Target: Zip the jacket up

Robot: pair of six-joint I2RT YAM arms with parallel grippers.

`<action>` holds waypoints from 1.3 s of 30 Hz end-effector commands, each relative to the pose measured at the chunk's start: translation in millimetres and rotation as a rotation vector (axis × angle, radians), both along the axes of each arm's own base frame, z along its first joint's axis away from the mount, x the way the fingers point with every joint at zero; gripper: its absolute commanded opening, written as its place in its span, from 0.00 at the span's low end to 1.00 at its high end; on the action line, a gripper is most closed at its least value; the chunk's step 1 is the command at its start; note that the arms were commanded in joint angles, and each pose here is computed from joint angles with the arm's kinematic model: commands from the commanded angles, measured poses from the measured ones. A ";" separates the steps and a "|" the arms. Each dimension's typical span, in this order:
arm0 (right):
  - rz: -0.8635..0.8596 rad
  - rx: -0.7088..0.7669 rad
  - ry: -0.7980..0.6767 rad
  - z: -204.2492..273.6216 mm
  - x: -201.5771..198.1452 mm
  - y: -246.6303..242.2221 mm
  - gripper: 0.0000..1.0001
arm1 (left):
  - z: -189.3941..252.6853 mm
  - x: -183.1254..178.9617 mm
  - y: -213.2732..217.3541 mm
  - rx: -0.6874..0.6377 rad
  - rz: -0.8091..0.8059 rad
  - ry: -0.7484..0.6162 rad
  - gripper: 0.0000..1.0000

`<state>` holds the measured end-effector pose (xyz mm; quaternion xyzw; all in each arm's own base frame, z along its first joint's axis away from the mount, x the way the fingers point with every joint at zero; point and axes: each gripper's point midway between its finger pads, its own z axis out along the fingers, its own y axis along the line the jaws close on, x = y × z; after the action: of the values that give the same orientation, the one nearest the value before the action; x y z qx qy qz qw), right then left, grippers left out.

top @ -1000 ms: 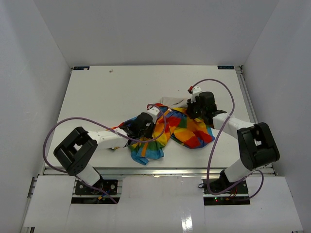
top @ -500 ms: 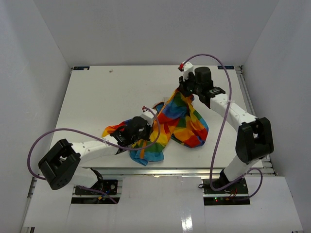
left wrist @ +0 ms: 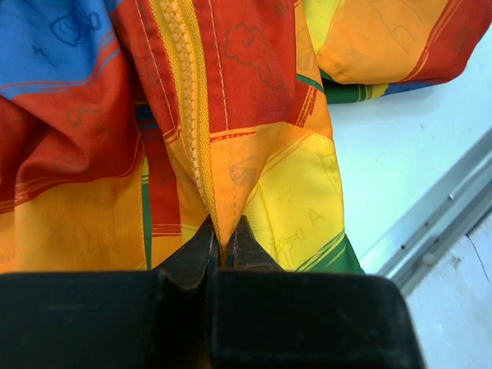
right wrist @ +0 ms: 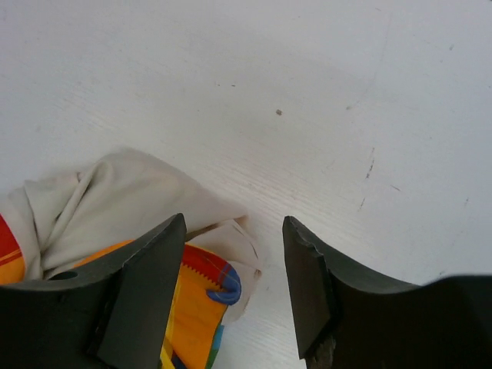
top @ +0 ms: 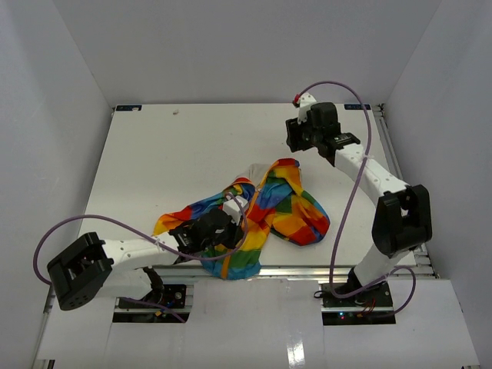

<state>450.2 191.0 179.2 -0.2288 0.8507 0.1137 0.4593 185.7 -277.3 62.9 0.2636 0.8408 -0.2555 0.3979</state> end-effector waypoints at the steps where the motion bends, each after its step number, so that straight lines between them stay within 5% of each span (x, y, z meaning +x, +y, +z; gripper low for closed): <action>1: -0.082 0.150 -0.019 22.0 -25.9 2.5 0.56 | 0.7 -9.1 0.4 -0.051 0.037 0.027 0.00; 5: -0.176 0.172 0.111 -33.0 -64.4 -8.8 0.59 | -6.3 -10.7 5.9 -0.047 0.060 0.036 0.00; 11: -0.048 0.327 0.079 -57.5 -107.3 5.4 0.83 | -2.7 -5.2 9.0 -0.046 0.087 0.010 0.00; 15: -0.029 0.315 0.129 -79.4 -113.1 7.5 0.81 | -1.7 3.1 13.6 -0.039 0.144 -0.005 0.00; 17: -0.023 0.311 0.140 -87.9 -109.9 9.9 0.61 | -0.4 8.1 15.5 -0.032 0.181 -0.007 0.00; 20: -0.074 0.260 0.121 -88.9 -92.0 -2.1 0.08 | 2.6 14.4 17.9 -0.010 0.212 -0.021 0.00; 28: -0.210 0.114 -0.063 -0.3 -18.2 -63.9 0.08 | -32.0 11.0 15.0 0.021 0.223 0.041 0.00; 35: -0.207 0.039 0.023 -13.8 -3.3 -78.4 0.09 | -45.3 7.4 15.3 0.006 0.211 0.044 0.00; 39: -0.151 0.094 0.052 -20.6 -20.9 -66.7 0.34 | -40.5 1.0 12.6 -0.023 0.166 0.038 0.00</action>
<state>427.9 136.3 147.0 -0.1414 0.8802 0.1304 0.4340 203.6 -275.1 36.6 0.1604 0.8573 -0.2378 0.4276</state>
